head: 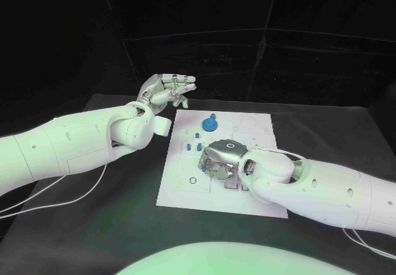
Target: Assemble the parts on the task board
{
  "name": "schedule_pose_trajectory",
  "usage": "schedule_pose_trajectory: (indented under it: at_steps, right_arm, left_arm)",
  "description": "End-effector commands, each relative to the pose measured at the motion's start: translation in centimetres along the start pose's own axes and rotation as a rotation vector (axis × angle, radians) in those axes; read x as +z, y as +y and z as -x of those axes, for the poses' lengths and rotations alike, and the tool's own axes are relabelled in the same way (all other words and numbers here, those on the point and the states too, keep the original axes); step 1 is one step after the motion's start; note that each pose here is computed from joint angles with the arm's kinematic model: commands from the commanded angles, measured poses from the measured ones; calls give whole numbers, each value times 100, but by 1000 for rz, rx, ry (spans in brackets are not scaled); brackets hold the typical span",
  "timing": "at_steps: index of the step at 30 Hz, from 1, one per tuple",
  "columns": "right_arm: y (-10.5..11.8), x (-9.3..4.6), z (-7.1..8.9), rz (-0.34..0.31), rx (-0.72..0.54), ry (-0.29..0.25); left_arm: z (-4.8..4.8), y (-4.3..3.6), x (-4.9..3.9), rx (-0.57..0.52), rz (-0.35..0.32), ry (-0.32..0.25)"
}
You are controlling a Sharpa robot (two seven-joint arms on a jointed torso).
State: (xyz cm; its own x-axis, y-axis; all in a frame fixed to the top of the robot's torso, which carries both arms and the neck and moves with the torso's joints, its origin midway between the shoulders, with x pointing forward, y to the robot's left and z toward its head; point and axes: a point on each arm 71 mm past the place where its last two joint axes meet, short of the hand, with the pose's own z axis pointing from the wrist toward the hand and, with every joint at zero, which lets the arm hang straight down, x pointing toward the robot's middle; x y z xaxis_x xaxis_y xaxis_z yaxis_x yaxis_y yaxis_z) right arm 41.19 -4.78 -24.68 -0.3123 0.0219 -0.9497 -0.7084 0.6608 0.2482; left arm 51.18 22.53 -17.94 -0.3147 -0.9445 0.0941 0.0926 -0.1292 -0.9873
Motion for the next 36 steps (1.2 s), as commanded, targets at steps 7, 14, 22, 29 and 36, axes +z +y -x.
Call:
schedule_pose_trajectory:
  at_steps: [7,14,22,29,36]
  right_arm:
    - [-42,-26,-22,-16,11,-24]
    - [-125,-186,46,-33,44,-83]
    - [-270,-495,451,-79,88,-155]
    - [-666,-626,842,-217,82,-154]
    - [-958,-683,936,-315,71,-94]
  left_arm:
    - [-9,-15,8,-9,-8,11]
    - [14,-17,4,-6,-8,6]
    - [55,-17,-4,-3,-6,-1]
    - [60,-17,-5,-3,-6,0]
    - [55,-15,-2,-5,-6,3]
